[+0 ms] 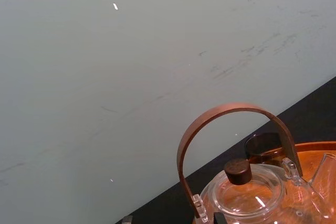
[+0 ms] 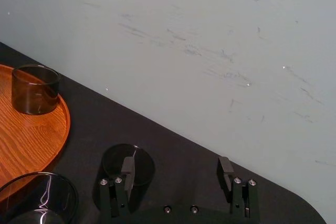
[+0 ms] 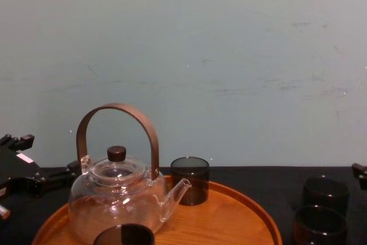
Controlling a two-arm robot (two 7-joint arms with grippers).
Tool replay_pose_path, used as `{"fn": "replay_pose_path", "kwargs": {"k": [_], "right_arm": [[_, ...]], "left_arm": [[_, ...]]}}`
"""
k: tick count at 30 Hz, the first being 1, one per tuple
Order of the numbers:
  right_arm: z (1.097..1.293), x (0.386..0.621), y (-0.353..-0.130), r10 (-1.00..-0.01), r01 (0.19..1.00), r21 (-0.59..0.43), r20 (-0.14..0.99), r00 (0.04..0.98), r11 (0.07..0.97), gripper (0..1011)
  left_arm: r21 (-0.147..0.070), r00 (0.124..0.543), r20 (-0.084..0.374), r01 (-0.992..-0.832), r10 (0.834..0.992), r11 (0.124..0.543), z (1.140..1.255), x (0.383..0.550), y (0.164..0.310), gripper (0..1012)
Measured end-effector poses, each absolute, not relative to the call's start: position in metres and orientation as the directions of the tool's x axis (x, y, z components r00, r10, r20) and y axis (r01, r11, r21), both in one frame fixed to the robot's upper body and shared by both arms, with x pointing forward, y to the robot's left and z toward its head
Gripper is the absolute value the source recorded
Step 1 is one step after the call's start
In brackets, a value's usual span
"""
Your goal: Pick up the glass from the table and place it on the tray.
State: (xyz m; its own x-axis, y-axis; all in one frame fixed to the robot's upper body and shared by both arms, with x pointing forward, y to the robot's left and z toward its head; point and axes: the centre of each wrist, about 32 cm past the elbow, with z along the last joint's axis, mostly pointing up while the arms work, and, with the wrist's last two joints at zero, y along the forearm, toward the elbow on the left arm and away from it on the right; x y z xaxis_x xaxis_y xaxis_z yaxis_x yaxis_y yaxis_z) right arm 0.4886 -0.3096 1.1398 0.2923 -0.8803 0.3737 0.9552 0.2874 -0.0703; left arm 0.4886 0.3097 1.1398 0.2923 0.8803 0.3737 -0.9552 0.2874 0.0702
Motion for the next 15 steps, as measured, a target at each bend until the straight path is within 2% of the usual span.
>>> {"fn": "replay_pose_path", "kwargs": {"k": [15], "right_arm": [[1.1398, 0.4886, -0.3096, -0.880, 0.955, -0.070, 0.374, 0.292, 0.287, 1002]], "left_arm": [[0.070, 0.292, 0.374, -0.955, 0.880, 0.287, 1.1398, 0.4886, 0.3096, 1001]]}}
